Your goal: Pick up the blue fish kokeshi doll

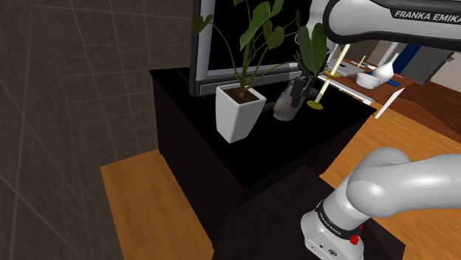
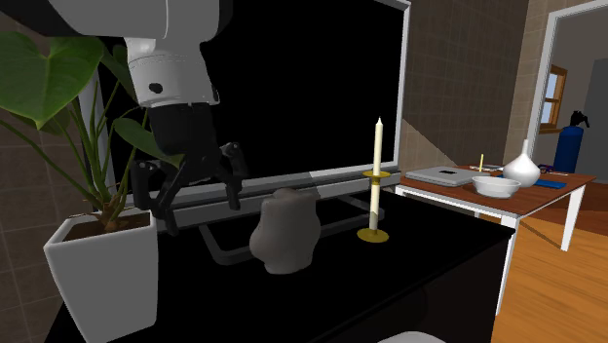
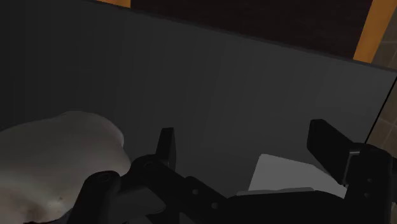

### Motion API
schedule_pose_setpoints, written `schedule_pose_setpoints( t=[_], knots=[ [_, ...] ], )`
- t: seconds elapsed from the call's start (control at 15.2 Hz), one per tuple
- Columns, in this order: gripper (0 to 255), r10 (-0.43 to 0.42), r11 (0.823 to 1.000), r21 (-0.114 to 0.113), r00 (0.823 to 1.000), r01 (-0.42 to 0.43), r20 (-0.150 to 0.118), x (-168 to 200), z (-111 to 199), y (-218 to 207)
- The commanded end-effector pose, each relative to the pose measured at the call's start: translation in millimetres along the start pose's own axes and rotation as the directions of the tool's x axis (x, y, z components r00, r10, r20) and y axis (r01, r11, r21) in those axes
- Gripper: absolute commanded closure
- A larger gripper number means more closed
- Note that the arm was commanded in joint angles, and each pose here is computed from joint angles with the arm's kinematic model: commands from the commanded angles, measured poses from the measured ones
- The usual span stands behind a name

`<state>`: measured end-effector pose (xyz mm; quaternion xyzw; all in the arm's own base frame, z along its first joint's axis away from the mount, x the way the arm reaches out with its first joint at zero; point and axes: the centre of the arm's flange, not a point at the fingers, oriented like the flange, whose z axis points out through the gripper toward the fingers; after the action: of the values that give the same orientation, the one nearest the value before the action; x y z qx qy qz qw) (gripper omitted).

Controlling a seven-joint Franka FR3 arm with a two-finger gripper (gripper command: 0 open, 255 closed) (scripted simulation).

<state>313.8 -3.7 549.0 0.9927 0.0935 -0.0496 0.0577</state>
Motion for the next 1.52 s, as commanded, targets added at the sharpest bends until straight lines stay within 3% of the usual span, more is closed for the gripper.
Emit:
schedule_pose_setpoints(
  t=[0.0, 0.13, 0.33, 0.53, 0.73, 1.06, 1.25, 1.45],
  knots=[
    [0, 0.0, 1.0, 0.0, 1.0, 0.0, 0.0, 0.0, 0.0, 0.0],
    [0, -0.087, 0.996, -0.006, 0.996, 0.087, -0.027, -11.3, 4.8, 24.4],
    [0, -0.216, 0.976, -0.02, 0.974, 0.215, -0.067, -24.0, 12.3, 62.6],
    [0, -0.341, 0.94, -0.039, 0.934, 0.339, -0.105, -31.2, 19.9, 102.2],
    [0, -0.46, 0.888, -0.063, 0.877, 0.456, -0.14, -32.9, 27.4, 142.4],
    [0, -0.639, 0.768, -0.112, 0.745, 0.63, -0.189, -23.5, 39.0, 208.9],
    [0, -0.732, 0.679, -0.145, 0.648, 0.72, -0.213, -10.7, 45.0, 247.3],
    [0, -0.811, 0.579, -0.182, 0.538, 0.795, -0.231, 7.3, 50.1, 283.8]
  ],
)
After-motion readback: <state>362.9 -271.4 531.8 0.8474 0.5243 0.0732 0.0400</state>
